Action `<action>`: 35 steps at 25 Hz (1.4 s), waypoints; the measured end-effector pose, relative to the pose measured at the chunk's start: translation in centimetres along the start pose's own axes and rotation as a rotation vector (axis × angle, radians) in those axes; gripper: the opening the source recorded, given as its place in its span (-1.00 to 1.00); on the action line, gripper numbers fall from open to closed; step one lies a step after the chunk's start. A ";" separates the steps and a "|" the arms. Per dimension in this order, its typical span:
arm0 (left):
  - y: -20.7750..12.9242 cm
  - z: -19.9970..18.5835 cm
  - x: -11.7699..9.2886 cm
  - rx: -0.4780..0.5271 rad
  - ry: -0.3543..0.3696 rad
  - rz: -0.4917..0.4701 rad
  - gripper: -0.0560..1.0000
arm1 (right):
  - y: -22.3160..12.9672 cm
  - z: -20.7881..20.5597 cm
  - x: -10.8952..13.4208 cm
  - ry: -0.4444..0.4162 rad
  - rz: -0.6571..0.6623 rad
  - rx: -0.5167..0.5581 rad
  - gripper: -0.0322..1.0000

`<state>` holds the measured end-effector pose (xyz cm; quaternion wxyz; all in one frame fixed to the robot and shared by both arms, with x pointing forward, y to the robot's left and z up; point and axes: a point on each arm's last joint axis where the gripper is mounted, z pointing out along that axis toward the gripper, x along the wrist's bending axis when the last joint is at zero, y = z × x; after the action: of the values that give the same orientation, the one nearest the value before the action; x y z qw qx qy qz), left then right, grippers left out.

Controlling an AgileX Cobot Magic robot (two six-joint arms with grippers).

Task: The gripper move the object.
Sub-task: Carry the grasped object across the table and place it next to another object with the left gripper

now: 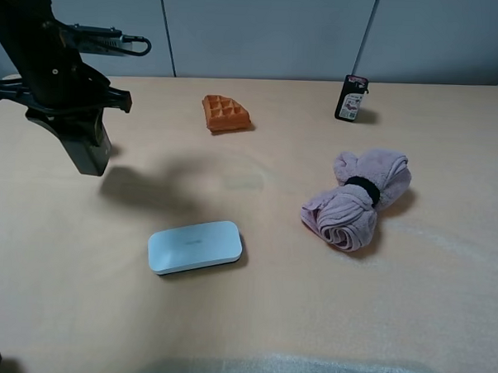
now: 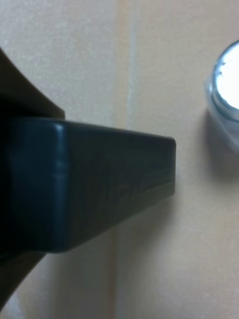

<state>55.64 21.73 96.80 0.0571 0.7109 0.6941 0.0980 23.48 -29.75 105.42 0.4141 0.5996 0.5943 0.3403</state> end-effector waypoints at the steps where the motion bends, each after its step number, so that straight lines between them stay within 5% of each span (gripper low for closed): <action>1: -0.1 0.1 0.0 0.002 0.000 0.001 0.01 | 0.0 0.0 0.0 0.000 0.000 0.000 0.41; 35: -0.6 1.2 0.0 -0.044 -0.016 0.013 0.01 | 0.0 0.0 0.0 0.000 0.000 0.000 0.41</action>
<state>55.32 21.78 95.54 0.0777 0.7149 0.6865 0.1078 23.48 -29.75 105.42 0.4141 0.5996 0.5943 0.3403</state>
